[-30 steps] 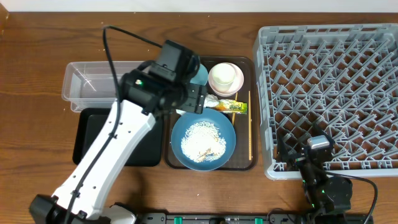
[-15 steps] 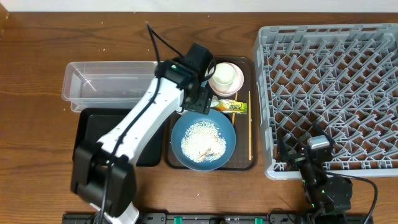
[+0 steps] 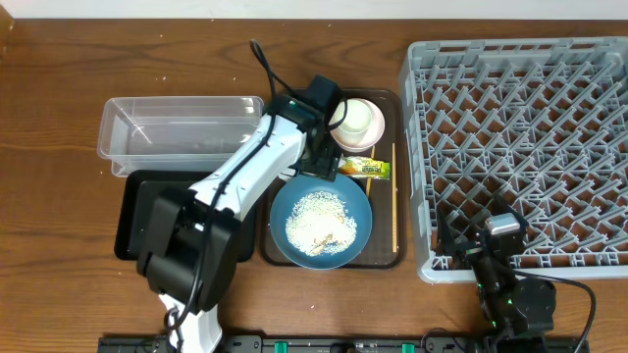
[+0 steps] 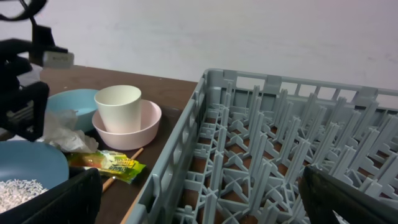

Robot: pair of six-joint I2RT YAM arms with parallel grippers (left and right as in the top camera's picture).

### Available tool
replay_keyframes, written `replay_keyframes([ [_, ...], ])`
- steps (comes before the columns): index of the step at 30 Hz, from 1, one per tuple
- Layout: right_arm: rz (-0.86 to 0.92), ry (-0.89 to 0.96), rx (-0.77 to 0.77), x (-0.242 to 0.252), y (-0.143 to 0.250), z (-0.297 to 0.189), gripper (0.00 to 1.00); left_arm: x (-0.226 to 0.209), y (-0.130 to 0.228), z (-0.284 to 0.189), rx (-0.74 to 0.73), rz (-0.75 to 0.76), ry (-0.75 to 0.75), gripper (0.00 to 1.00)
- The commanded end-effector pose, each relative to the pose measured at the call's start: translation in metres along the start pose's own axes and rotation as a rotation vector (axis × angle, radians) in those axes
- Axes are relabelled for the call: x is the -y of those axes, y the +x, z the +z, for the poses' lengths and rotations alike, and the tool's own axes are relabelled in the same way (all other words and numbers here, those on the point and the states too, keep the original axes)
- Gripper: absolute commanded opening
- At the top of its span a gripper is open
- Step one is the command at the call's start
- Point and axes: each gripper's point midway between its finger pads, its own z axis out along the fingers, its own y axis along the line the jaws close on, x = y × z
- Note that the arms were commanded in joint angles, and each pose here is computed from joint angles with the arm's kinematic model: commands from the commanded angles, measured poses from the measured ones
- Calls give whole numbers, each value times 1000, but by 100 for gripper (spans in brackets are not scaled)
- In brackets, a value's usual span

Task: Sort waste into correct bins and load items into the dishwasher rack
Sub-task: 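Move the left gripper over the white tissue on the brown tray, then grasp the crumpled white tissue with the left gripper and lift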

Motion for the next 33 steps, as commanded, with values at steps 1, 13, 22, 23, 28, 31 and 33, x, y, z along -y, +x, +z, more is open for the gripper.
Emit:
replay_keyframes([
  [1,-1,-3,-3,-1,1,0,99,-1,1,16,-22,-8,-15,89],
  [13,-2,-3,-3,-1,1,0,99,1,-12,30,17,-10,-17,89],
  [22,-1,-3,-3,-1,1,0,99,1,-13,29,22,-10,-15,89],
  [23,-1,-3,-3,-1,1,0,99,1,-13,28,24,-10,-14,89],
  [28,-1,-3,-3,-1,1,0,99,2,-15,19,42,-12,-5,89],
  [31,-1,-3,-3,-1,1,0,99,2,-16,15,53,-12,-1,89],
  [33,-1,-3,-3,-1,1,0,99,2,-16,15,52,-12,-2,89],
])
